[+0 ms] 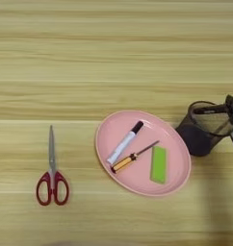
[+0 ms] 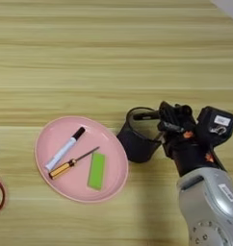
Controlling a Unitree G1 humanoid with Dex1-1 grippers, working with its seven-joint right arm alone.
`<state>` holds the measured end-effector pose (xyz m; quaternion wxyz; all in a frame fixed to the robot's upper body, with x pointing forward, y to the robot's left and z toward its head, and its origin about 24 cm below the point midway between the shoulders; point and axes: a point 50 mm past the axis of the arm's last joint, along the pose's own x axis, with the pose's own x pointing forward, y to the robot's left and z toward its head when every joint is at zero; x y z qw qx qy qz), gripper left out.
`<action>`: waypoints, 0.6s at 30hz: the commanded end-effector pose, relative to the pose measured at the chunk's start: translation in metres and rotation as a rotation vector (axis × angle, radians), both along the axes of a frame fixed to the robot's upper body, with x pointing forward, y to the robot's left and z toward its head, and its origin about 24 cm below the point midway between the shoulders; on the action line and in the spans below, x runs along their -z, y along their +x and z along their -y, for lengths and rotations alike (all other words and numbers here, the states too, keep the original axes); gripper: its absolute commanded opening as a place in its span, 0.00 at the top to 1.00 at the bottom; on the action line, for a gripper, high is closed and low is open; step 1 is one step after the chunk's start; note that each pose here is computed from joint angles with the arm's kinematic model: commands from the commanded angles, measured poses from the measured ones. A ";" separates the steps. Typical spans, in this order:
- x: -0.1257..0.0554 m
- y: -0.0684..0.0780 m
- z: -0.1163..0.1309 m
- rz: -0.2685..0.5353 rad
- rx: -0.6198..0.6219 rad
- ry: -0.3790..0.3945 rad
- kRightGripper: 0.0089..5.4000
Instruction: Move the objects on the table
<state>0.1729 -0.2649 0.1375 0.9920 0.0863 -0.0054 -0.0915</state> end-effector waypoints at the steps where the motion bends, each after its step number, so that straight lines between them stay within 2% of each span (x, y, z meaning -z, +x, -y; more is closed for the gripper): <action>1: -0.021 0.001 -0.002 0.085 -0.017 -0.071 0.79; 18: -0.036 -0.004 -0.012 0.128 -0.043 -0.095 0.79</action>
